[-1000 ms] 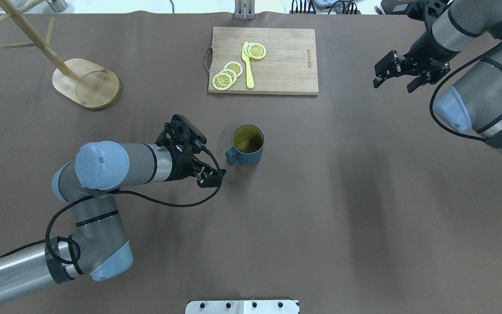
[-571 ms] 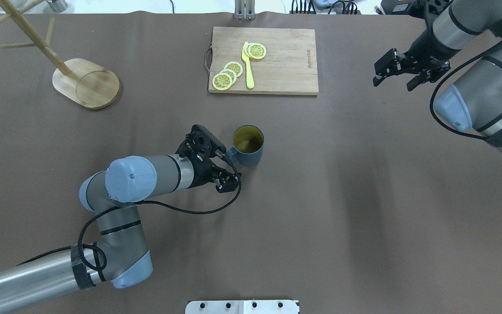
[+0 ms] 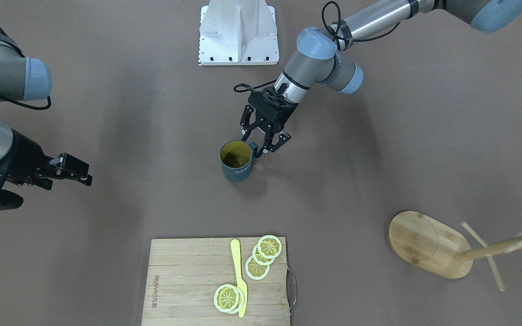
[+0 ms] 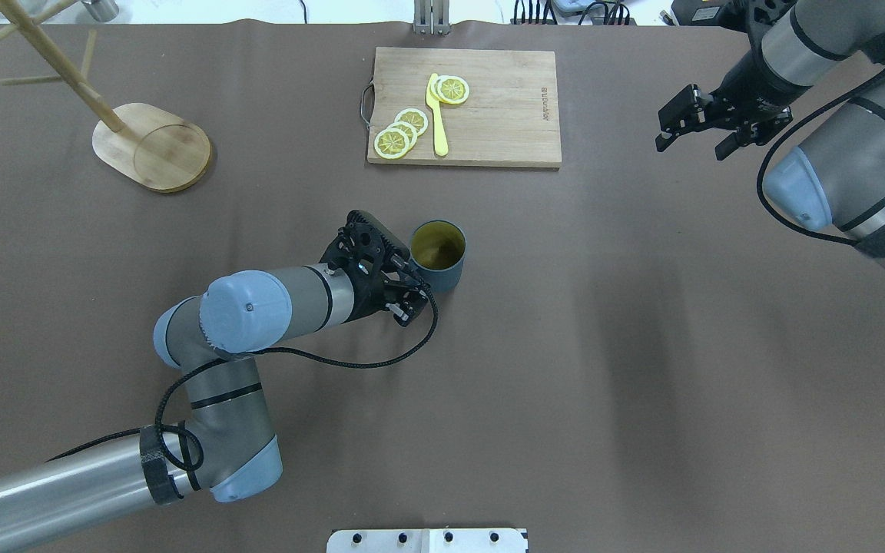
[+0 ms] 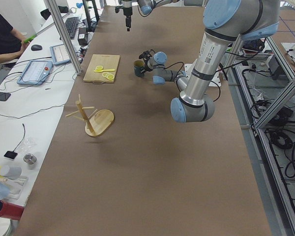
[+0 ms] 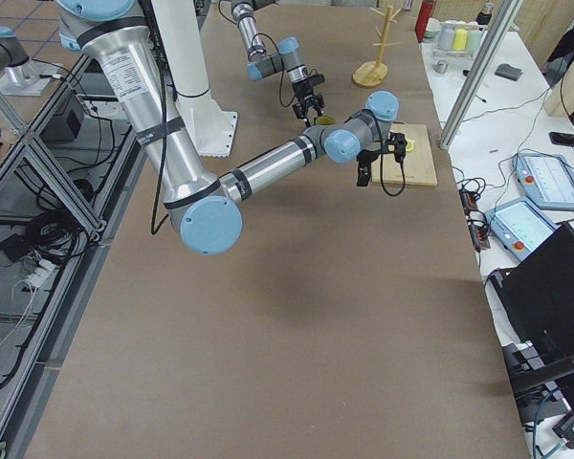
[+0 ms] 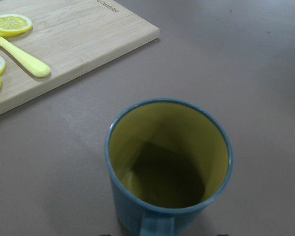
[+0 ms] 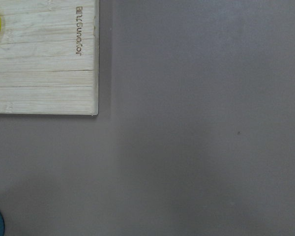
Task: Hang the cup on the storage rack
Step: 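Grasp the blue-green mug by its rim with the left gripper, then lift the mug and carry it toward the wooden rack with the left gripper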
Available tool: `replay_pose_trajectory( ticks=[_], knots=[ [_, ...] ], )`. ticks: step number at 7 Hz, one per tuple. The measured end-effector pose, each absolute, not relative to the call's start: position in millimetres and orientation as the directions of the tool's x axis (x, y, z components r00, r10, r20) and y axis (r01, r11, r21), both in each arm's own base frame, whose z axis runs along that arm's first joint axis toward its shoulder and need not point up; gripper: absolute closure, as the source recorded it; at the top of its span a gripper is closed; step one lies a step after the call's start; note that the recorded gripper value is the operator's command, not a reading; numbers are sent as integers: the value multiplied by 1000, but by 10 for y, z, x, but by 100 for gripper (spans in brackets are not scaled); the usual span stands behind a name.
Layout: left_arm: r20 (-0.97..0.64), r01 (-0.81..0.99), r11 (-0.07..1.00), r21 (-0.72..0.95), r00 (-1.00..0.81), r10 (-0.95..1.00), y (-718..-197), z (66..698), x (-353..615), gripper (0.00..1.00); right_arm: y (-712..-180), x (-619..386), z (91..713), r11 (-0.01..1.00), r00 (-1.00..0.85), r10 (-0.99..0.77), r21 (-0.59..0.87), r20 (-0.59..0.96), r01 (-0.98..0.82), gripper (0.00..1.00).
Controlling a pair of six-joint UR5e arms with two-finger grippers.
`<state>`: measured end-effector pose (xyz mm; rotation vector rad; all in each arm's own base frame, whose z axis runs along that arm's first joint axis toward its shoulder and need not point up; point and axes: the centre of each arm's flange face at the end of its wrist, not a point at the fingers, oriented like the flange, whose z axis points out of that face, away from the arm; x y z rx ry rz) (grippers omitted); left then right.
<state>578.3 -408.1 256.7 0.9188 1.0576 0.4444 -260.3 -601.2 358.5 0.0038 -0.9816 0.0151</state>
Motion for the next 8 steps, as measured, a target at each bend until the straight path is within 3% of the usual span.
replay_pose_trajectory(
  ticks=[1, 5, 8],
  knots=[
    [-546, 103, 569, 816, 459, 701, -4118, 2590, 5781, 100, -6012, -2607, 3581, 1000, 555, 13, -5, 831, -16, 0],
    [-606, 181, 602, 778, 472, 641, -4461, 2489, 5467, 100, -5984, -2617, 3499, 999, 544, 46, -29, 838, -41, 0],
    [-788, 305, 733, 608, 341, 512, -4934, 2209, 4644, 100, -5931, -2588, 3369, 999, 533, 33, -10, 846, -45, 0]
  ],
)
